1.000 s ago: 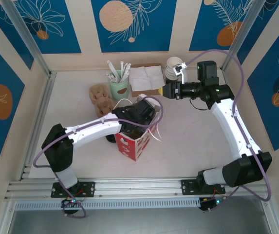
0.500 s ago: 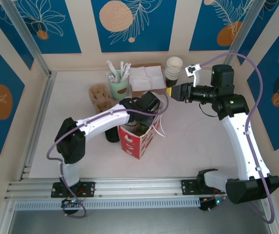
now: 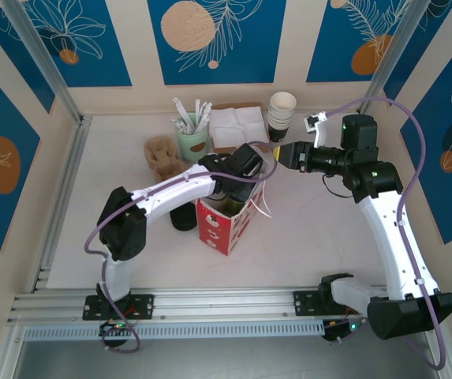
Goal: Pack the takeout coffee
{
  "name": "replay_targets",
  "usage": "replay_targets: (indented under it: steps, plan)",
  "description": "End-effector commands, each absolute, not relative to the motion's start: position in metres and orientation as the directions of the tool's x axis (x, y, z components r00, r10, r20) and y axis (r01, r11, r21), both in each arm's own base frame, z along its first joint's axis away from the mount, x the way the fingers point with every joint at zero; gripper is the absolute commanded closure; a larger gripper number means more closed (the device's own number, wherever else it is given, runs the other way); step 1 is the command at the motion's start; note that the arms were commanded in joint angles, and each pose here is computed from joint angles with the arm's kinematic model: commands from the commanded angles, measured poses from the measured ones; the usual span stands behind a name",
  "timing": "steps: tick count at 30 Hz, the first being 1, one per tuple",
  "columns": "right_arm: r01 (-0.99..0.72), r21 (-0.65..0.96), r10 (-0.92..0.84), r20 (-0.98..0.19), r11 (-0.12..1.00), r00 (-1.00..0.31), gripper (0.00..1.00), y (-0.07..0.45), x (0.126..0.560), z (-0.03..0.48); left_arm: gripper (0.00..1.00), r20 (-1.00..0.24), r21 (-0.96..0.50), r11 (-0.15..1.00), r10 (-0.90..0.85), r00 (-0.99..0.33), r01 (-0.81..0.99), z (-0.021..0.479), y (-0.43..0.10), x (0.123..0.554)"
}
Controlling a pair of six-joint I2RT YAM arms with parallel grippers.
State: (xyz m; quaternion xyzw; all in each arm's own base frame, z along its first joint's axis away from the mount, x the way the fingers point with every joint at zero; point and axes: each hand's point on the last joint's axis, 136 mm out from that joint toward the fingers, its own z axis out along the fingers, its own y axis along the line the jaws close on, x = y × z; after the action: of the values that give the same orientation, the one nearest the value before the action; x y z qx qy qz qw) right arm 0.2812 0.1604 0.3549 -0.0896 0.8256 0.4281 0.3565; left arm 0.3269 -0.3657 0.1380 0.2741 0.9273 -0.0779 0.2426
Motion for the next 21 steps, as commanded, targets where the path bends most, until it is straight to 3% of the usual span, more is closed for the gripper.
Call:
replay_targets:
  steps: [1,6,15,21]
  plan:
    - [-0.263,0.690,0.281,-0.569,0.675,-0.772,0.57,0.143,0.284,0.335,0.44,-0.337,-0.016,0.818,0.537,-0.773,0.575,0.081,-0.353,0.309]
    - [-0.057,0.728,0.407,-0.445,0.684,-0.798,0.58,0.131,0.289,0.310,0.44,-0.338,-0.024,0.810,0.545,-0.767,0.586,0.077,-0.355,0.309]
    - [0.072,0.757,0.440,-0.297,0.649,-0.847,0.58,0.142,0.295,0.290,0.44,-0.339,-0.043,0.809,0.540,-0.770,0.586,0.074,-0.358,0.316]
    - [0.073,0.769,0.417,-0.262,0.636,-0.870,0.58,0.157,0.298,0.286,0.44,-0.350,-0.055,0.808,0.535,-0.769,0.587,0.078,-0.362,0.320]
